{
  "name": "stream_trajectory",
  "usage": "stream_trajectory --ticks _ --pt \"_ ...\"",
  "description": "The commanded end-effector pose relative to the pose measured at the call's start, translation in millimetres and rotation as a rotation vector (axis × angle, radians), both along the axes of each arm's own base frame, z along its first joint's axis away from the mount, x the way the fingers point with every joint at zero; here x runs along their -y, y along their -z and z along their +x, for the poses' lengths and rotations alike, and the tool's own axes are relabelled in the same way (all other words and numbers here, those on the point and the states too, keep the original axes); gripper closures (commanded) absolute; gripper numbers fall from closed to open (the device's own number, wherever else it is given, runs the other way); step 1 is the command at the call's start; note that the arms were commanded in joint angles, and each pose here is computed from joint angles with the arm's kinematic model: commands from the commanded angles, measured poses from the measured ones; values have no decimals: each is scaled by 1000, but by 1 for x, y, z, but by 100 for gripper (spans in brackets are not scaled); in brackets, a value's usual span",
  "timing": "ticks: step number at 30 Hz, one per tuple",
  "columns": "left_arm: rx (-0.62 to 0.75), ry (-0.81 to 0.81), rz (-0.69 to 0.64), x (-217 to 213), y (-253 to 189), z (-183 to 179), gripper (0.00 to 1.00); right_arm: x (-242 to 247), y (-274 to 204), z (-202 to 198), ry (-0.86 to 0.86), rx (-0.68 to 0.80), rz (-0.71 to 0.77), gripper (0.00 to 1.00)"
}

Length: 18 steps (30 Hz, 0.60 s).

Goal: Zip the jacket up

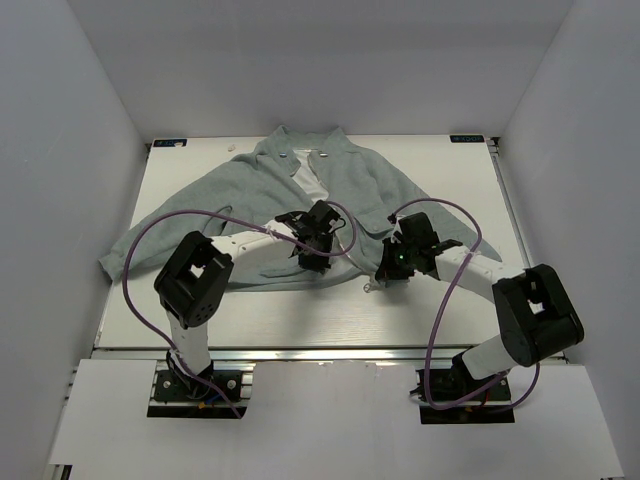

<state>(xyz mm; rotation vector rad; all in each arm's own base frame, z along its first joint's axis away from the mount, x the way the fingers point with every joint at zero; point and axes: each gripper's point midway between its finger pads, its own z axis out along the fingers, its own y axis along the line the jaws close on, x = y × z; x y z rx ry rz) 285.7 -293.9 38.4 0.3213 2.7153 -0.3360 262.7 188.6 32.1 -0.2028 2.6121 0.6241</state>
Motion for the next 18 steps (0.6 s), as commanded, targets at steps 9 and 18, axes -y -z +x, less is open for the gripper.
stream_trajectory --ticks 9,18 --pt "118 23 -178 14 -62 3 100 -41 -74 16 -149 252 270 100" --pt "387 -64 -380 -2 -156 7 100 -64 -149 25 -200 462 479 100"
